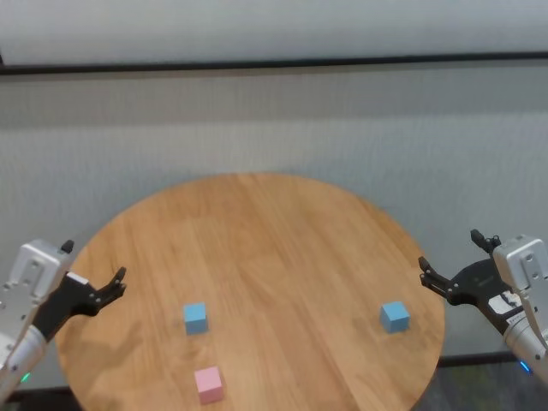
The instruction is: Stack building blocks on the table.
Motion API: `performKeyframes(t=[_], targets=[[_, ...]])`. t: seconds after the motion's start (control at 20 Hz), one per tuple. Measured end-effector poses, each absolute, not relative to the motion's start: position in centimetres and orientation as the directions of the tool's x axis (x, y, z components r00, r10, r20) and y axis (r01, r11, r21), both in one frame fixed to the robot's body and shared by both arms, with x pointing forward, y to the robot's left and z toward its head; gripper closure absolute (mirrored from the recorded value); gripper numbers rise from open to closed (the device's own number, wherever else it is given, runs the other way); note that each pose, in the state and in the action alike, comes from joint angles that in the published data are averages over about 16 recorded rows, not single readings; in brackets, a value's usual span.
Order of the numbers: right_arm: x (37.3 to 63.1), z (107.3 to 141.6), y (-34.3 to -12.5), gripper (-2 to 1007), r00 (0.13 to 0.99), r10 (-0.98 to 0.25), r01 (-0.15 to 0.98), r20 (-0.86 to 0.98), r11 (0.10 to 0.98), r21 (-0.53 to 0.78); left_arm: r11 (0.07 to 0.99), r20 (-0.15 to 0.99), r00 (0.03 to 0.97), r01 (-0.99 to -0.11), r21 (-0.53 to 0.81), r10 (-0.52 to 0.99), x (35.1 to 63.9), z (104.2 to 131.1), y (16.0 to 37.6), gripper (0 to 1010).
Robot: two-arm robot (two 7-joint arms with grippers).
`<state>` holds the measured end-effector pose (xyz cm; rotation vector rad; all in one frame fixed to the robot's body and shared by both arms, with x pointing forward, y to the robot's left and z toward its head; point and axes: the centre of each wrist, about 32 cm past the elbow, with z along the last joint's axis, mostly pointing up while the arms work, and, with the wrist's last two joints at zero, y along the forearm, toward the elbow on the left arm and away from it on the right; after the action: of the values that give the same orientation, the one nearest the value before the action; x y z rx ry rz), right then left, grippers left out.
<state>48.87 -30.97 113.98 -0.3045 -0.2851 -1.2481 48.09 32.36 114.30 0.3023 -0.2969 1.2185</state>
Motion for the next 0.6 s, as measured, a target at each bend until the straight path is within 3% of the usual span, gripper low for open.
performKeyframes(t=[0.3,0.6], targets=[[48.9,114.0,-31.0,4,0.292,-0.88,0.955,0.374,0.287,-0.07,0.375,0.386,0.37,-0.925,0.065,0.845,46.3,114.8,34.9,10],[48.9,114.0,-31.0,4,0.292,-0.88,0.955,0.374,0.287,-0.07,0.493,0.369,0.483,-0.867,0.071,0.794,44.0,115.3,36.9,10]])
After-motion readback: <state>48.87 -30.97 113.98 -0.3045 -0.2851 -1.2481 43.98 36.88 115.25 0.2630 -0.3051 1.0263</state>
